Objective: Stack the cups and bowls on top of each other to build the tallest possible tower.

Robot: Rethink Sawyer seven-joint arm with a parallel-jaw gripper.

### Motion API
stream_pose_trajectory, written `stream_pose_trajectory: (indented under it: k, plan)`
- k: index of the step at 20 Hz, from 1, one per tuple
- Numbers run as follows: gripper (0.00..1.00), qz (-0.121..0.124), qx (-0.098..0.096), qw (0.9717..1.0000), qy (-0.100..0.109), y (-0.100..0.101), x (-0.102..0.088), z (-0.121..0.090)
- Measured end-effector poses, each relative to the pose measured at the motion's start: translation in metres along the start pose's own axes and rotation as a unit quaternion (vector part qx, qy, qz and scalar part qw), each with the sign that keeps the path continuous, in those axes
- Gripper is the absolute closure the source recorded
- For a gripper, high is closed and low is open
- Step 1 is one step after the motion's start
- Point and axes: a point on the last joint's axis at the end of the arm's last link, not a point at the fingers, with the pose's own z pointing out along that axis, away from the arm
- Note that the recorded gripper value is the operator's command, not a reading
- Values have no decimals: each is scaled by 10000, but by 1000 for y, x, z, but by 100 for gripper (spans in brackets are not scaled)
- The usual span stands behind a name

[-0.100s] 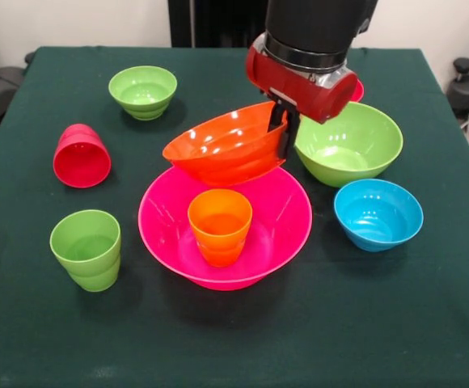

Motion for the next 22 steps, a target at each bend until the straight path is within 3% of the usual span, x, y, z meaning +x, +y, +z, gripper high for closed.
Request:
stream_pose_trajectory:
  k: [10, 22]
  plan:
    - [100, -152, -25, 9999, -52, -1, -6, 5]
    - [100, -421, 79, 9990, 128, -4, -19, 11]
